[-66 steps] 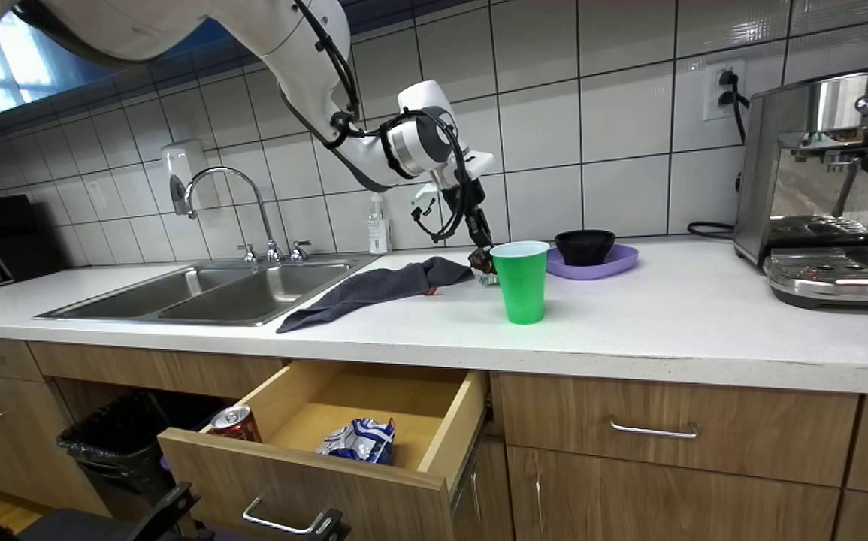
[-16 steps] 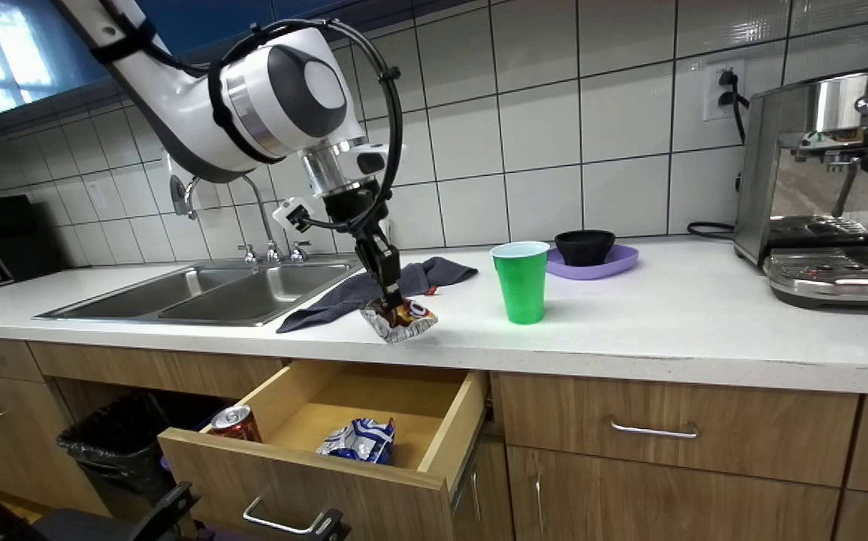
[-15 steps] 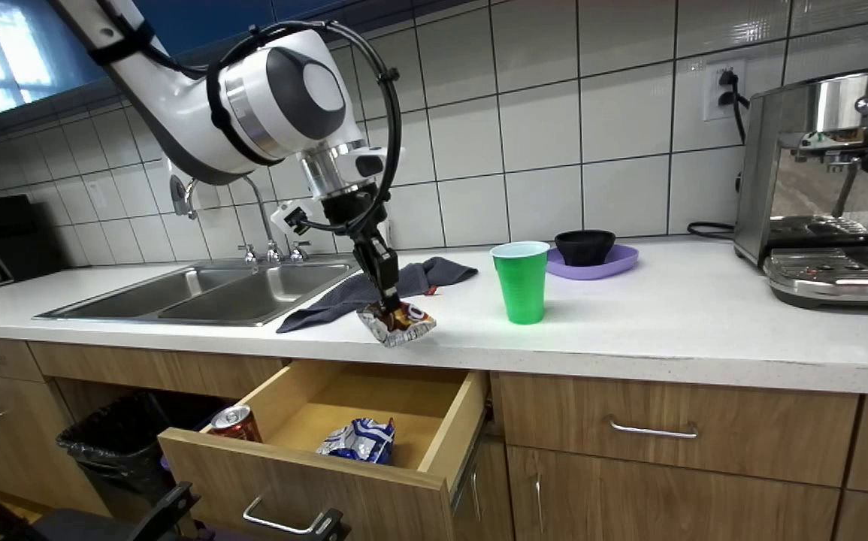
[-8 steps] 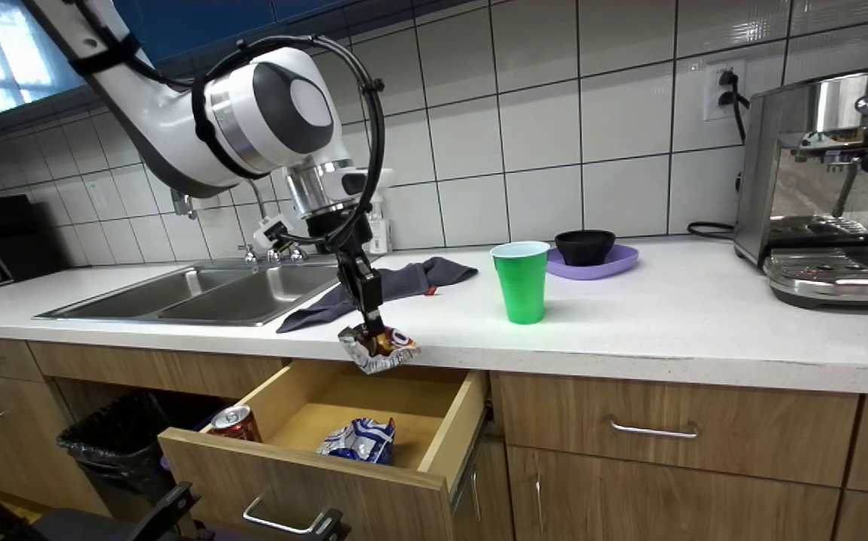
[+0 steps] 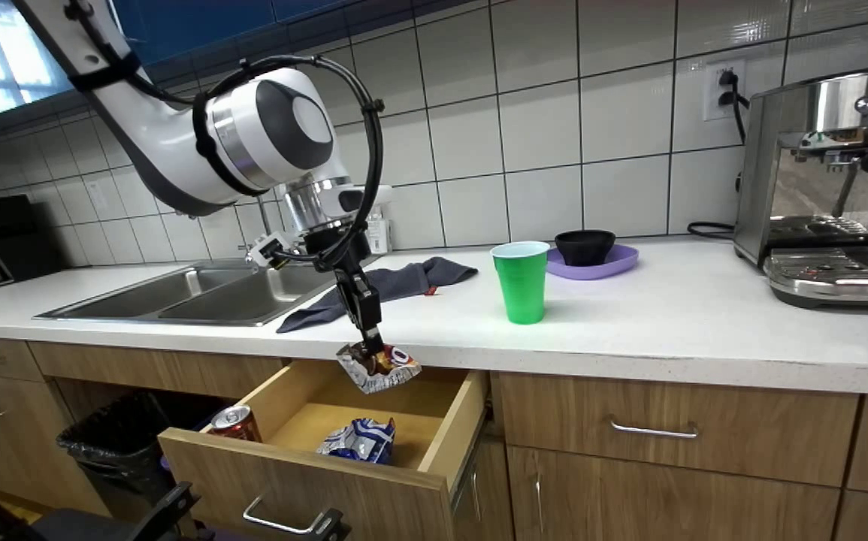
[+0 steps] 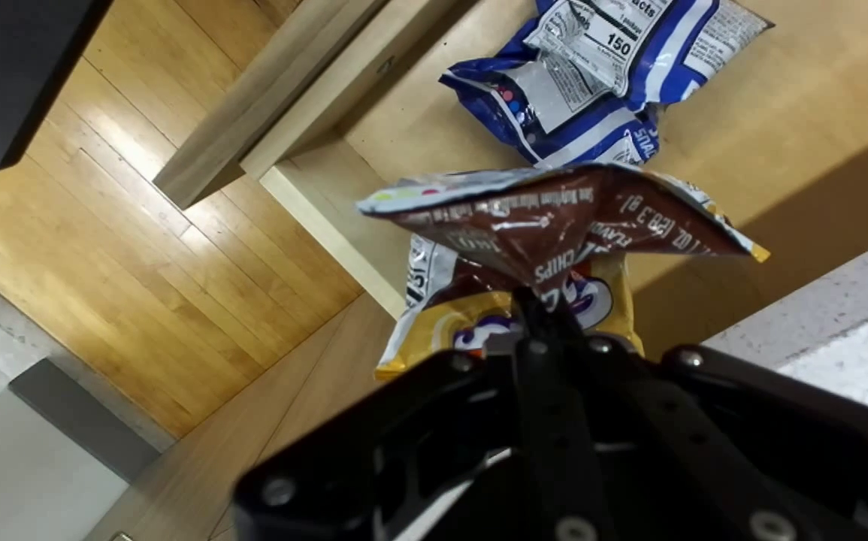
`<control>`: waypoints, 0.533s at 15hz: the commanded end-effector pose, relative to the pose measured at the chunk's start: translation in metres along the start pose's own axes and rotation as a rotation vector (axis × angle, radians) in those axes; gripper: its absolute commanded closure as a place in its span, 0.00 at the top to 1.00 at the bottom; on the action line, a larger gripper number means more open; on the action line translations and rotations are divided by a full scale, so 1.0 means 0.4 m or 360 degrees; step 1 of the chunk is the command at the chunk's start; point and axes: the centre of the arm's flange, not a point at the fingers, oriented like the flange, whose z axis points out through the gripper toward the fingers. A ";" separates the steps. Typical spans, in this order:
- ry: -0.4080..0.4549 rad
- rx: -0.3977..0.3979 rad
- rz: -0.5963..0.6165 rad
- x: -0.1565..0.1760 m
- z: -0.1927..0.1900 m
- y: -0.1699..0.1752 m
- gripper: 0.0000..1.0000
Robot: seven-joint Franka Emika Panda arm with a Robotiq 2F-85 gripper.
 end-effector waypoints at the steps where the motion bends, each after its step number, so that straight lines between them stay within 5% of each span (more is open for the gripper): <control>1: 0.0032 -0.0032 0.0032 0.002 0.050 -0.005 0.00; 8: 0.0017 -0.0061 0.0095 0.011 0.135 -0.016 0.00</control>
